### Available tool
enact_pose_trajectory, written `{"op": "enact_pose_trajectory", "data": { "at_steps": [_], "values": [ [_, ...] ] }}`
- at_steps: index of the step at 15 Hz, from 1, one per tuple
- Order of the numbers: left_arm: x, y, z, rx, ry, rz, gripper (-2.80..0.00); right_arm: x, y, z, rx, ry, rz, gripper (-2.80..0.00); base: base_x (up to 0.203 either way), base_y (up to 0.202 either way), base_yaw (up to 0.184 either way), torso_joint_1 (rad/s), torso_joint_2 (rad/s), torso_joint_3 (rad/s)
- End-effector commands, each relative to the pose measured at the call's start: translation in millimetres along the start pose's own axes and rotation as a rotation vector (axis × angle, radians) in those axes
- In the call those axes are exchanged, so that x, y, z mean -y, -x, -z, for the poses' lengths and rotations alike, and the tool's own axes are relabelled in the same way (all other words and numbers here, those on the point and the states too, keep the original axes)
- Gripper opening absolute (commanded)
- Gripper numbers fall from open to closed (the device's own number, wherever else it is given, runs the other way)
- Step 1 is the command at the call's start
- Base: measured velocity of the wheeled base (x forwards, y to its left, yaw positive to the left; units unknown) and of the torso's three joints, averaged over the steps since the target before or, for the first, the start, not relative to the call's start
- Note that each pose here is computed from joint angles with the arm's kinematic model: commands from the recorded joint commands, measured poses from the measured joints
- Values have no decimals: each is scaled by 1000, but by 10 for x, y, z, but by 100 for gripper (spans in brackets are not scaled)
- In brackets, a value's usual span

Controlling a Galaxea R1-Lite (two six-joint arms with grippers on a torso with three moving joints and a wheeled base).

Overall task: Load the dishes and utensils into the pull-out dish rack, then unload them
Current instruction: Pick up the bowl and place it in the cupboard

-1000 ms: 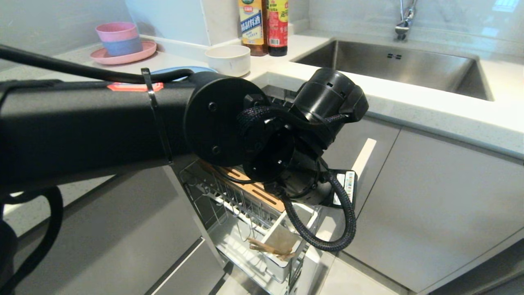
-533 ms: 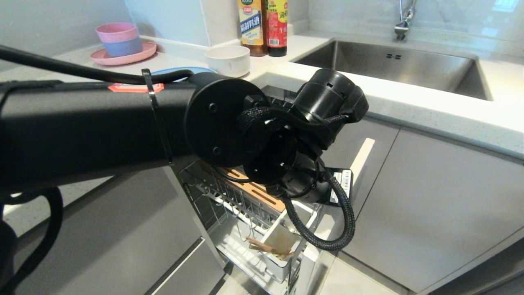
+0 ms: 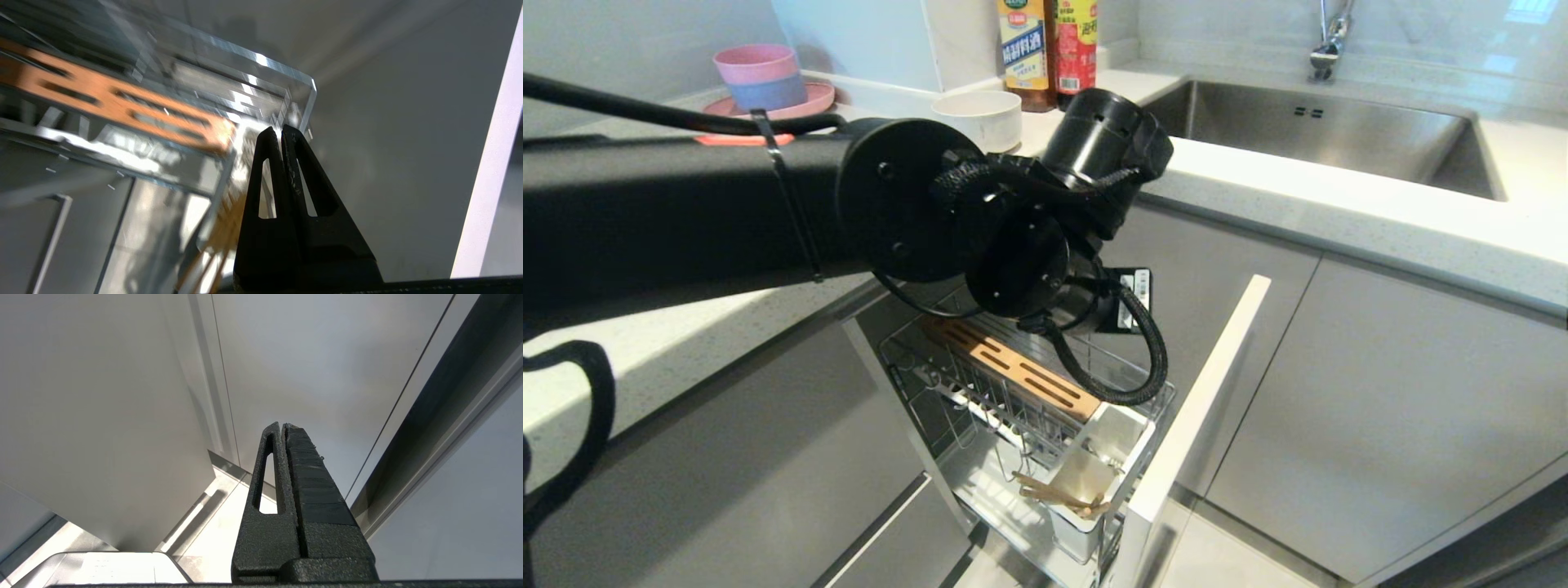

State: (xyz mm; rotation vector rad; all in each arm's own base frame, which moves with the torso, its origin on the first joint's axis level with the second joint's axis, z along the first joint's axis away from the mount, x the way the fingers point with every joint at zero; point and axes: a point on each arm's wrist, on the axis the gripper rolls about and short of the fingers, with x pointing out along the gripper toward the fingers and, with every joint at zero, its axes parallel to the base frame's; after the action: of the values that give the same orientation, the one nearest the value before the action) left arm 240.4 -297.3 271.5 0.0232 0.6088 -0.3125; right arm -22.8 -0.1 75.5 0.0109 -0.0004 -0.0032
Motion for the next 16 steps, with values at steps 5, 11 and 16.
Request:
{"op": "enact_pose_trajectory", "data": {
  "at_steps": [5,11,16],
  "values": [
    [-340,504,-457,311,189,-94,-280,0,-1,4,-2,0,0,-280,0,0,0,0,0,0],
    [-685,738,-811,507,145,-113,-280,0,-1,4,-2,0,0,-280,0,0,0,0,0,0],
    [-938,684,-1031,620,-107,-145,-280,0,-1,4,-2,0,0,-280,0,0,0,0,0,0]
  ]
}}
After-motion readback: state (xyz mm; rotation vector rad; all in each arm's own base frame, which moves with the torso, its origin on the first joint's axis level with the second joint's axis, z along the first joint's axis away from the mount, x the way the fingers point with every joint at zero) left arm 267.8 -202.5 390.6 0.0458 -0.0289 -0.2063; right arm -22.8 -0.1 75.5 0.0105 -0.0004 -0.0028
